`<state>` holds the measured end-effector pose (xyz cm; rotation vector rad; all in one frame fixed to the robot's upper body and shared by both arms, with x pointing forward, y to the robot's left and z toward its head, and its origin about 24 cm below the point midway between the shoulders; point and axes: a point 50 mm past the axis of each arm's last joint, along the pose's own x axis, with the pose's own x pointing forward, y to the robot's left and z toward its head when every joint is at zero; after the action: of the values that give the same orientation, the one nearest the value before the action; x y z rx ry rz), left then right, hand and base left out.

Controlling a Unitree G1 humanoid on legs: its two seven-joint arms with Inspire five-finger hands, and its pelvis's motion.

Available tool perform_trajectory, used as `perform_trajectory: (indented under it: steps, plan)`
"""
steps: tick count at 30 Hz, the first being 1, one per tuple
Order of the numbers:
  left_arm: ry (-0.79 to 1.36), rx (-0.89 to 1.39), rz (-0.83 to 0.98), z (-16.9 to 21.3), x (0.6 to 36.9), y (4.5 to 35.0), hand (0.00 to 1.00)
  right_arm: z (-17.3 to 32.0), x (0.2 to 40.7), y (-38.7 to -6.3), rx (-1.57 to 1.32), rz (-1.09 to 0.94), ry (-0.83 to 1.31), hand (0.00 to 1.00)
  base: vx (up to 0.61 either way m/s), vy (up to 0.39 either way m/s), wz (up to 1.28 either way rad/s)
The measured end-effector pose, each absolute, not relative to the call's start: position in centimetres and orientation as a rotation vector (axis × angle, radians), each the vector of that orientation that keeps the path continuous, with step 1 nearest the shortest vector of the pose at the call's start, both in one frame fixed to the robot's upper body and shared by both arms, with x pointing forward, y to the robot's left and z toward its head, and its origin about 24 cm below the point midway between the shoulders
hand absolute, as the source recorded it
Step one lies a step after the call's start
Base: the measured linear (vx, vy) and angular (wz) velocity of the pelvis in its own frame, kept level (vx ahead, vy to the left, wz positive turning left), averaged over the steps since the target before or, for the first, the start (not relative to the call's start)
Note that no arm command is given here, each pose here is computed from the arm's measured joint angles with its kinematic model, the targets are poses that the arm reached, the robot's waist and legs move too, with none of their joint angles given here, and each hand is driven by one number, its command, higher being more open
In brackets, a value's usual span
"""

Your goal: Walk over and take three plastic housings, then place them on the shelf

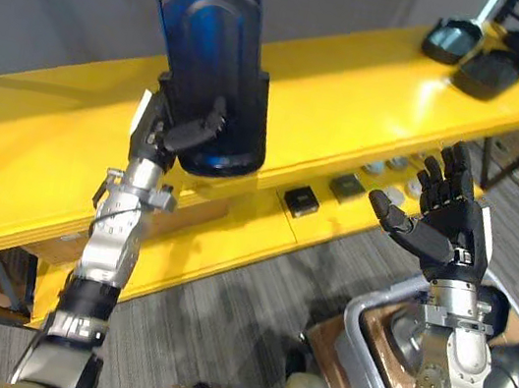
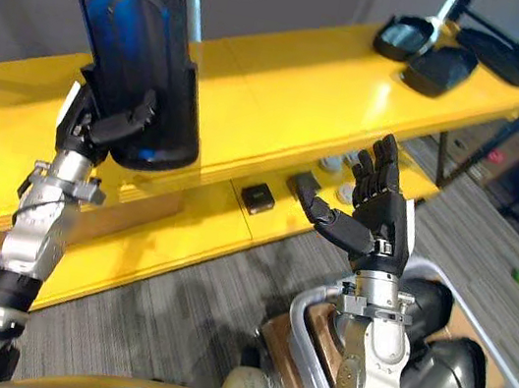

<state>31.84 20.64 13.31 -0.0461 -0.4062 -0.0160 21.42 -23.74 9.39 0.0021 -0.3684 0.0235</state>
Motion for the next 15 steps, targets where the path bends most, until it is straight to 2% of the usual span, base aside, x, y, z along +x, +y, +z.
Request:
perform_trajectory:
  steps: [5,15]
  plan:
    - [-0.526,-0.180,0.050,18.0,33.9,20.6,0.00,10.9,22.6,-23.7,-0.074,0.111,-0.388,1.00,-0.11,-0.036,-0.10]
    - [-0.535,-0.320,0.181,21.4,35.8,21.1,0.00,10.4,23.5,-20.3,-0.049,0.291,-0.336,1.00,-0.03,-0.007,-0.05]
